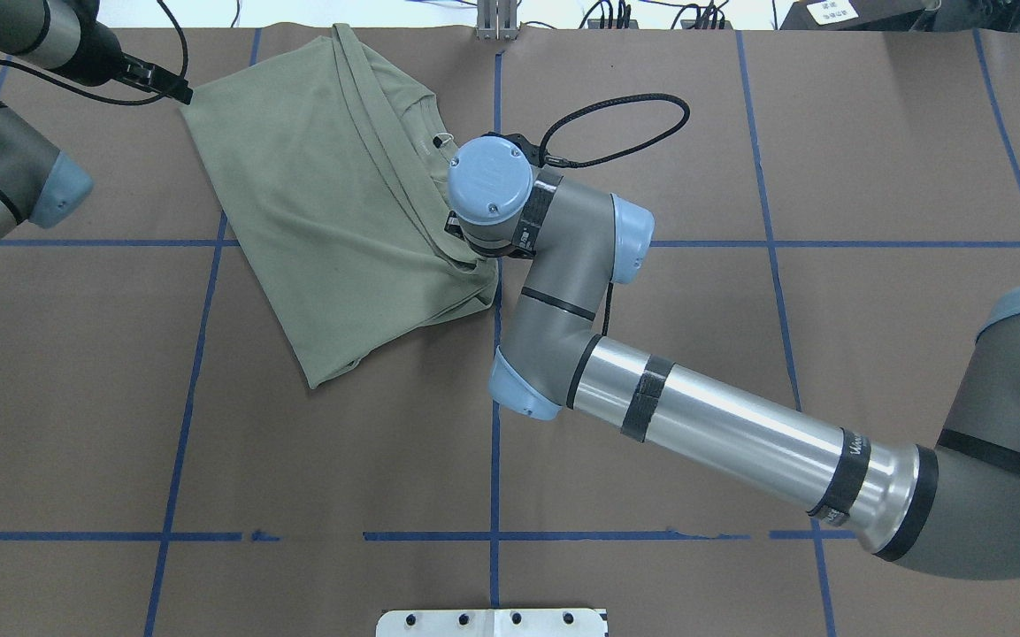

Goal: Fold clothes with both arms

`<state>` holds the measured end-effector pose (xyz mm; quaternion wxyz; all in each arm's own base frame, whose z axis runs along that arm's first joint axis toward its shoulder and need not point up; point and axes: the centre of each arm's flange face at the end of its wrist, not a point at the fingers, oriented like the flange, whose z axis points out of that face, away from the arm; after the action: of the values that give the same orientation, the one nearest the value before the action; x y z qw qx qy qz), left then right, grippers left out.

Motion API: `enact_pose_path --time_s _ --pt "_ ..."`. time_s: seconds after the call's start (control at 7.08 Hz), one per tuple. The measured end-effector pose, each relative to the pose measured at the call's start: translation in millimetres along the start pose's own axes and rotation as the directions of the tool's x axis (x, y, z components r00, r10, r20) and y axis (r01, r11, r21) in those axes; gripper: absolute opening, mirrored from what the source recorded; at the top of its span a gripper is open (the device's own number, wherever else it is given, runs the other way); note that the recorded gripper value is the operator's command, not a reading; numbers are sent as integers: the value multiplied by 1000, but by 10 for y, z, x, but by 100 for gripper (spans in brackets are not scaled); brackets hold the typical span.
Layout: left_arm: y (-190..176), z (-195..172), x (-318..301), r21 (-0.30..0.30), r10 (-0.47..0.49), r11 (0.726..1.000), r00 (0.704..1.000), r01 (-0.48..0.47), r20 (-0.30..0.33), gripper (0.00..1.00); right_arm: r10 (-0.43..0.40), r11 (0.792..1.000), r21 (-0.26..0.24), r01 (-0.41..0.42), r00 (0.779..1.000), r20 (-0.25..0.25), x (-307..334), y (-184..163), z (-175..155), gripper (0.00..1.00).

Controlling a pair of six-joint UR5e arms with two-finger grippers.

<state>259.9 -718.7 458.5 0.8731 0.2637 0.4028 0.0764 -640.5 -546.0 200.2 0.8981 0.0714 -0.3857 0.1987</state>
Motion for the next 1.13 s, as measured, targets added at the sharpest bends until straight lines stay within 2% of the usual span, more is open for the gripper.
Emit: enact_pose_path --time_s 0.28,0.56,0.85,1.13 --pt "7 -3 8 0 -3 1000 1000 3 0 100 -17 999 -35 17 1000 0 385 15 -189 0" --pt "12 1 14 -1 -3 1000 1000 3 -2 100 -41 997 -59 42 999 17 1163 317 -614 0" --pt "14 4 19 -2 -3 1000 1000 3 -2 100 -88 991 -97 87 996 1 1672 1136 -1299 0" --pt "15 6 20 -2 -2 1000 1000 2 -2 100 -87 992 -94 85 996 -17 1789 1996 -1521 0"
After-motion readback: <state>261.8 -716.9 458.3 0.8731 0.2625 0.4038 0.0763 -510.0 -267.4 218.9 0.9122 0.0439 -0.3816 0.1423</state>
